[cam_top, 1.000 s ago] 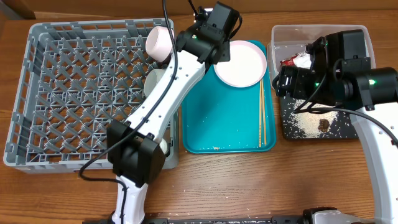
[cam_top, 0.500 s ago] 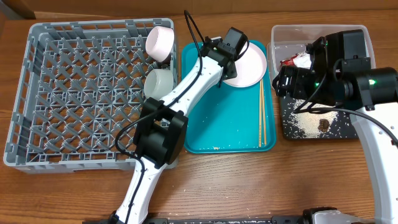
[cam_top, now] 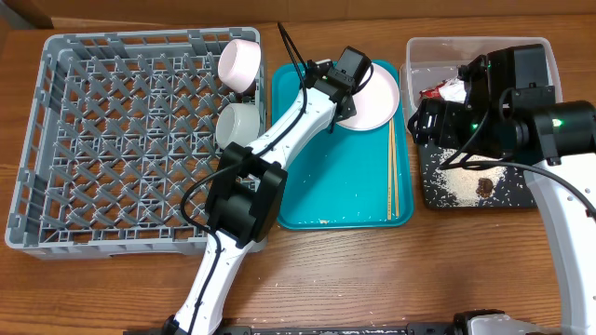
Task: Sort waste into correct bins and load items into the dishwasher
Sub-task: 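Lift the white plate and stand it upright in the rack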
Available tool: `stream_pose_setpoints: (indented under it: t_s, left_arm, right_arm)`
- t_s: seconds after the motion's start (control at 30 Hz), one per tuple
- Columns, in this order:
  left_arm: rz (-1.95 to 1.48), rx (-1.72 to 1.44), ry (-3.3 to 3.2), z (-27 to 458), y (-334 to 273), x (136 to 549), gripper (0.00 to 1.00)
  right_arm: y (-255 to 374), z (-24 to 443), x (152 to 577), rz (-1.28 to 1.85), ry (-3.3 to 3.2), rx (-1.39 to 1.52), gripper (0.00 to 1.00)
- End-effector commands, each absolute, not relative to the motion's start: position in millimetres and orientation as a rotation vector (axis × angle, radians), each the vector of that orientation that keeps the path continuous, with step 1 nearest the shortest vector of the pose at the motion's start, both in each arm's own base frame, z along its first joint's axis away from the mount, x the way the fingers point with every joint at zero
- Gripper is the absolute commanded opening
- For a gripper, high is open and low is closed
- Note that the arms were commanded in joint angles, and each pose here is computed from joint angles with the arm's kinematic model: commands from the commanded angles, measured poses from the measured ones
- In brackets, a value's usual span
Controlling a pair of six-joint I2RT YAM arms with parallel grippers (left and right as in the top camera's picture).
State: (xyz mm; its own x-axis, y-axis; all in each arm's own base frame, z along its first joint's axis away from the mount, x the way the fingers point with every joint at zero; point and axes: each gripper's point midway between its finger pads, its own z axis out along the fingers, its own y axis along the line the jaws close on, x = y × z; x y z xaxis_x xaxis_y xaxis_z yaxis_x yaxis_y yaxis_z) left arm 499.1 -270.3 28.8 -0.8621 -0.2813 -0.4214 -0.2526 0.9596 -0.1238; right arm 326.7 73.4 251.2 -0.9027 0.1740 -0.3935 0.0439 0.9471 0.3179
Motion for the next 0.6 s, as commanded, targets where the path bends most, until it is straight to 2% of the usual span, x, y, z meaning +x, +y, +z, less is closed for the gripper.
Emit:
stream_pose_setpoints:
  t_s: [0.0, 0.17, 0.33, 0.43, 0.57]
  left_arm:
    - [-0.079, -0.393, 2.680, 8.4, -271.9, 499.0, 0.31]
    - [-0.090, -0.394, 2.662, 8.0, -273.6, 503.5, 0.20]
    - [-0.083, -0.395, 2.662, 7.7, -272.7, 503.3, 0.14]
    - [-0.082, -0.396, 2.661, 7.7, -272.0, 503.6, 0.06]
    - [-0.076, -0.404, 2.658, 7.9, -268.1, 505.7, 0.04]
  right_arm:
    - [73.6, 255.8, 329.8, 0.419, 2.656, 0.155, 1.00]
    - [73.6, 255.8, 329.8, 0.419, 2.656, 0.155, 1.00]
    - [73.6, 255.8, 329.8, 0.419, 2.656, 0.155, 1.00]
    - [73.6, 255.8, 329.8, 0.419, 2.656, 0.155, 1.00]
    - [73.6, 255.8, 329.8, 0.419, 2.656, 0.155, 1.00]
